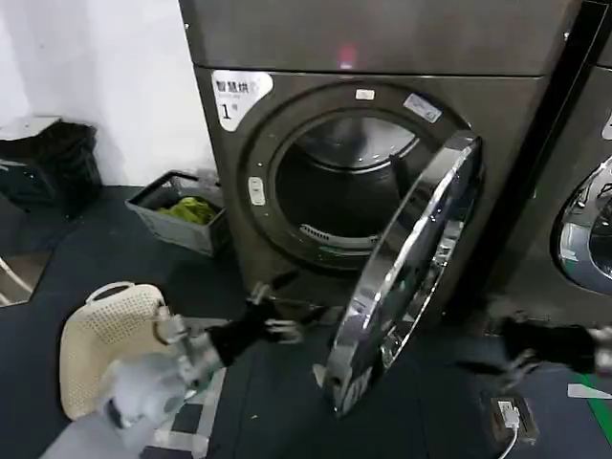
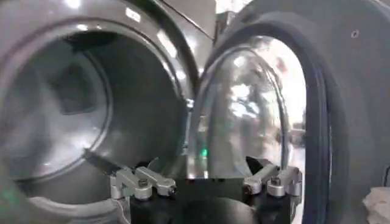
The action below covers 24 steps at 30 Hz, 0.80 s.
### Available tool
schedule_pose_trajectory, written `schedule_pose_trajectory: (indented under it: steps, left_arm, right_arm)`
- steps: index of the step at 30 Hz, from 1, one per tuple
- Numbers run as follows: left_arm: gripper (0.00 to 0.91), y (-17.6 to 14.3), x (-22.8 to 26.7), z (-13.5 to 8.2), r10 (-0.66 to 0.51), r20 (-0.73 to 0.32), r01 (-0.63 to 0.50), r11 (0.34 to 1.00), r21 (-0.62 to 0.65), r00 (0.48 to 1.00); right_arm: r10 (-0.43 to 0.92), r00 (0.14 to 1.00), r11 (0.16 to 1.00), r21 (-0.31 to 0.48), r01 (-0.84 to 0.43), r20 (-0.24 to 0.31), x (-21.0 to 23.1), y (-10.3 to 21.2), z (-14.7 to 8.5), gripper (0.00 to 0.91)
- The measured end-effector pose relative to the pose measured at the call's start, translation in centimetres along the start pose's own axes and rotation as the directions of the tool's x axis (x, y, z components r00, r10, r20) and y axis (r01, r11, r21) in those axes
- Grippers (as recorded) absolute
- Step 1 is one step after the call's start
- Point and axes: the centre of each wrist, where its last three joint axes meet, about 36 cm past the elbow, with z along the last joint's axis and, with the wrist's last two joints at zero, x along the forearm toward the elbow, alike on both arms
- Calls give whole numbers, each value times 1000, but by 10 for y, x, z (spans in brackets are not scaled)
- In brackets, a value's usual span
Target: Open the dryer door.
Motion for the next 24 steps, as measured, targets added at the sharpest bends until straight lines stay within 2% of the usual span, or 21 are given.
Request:
schedule_pose_trajectory:
  steps: [5,10,14,17,19,24]
  left_arm:
    - [907,-3,-33,6,85,-5,-85,996,8,996]
    - [907,-11,-63,8,171,-11,-171,985,13,985]
    - [907,-19,-84,6,229,-14,-229,973,7,973]
    - [907,-26,-98,5,264,-13,-264,965,6,964]
    - [907,-32,-106,6,278,-16,-277,961,8,961]
    - [907,-47,-126,10,312,-26,-312,950,5,950]
  right_arm:
    - [309,950,949,48,-310,34,64,22,-16,907]
    - [566,823,821,53,-568,56,106,50,-32,907]
    - [776,623,619,73,-782,100,129,72,-45,907]
    - [877,470,463,83,-883,106,143,88,-55,907]
    - [930,352,340,122,-933,102,153,99,-62,907]
    - [1000,4,-1,262,-965,21,181,135,-74,907]
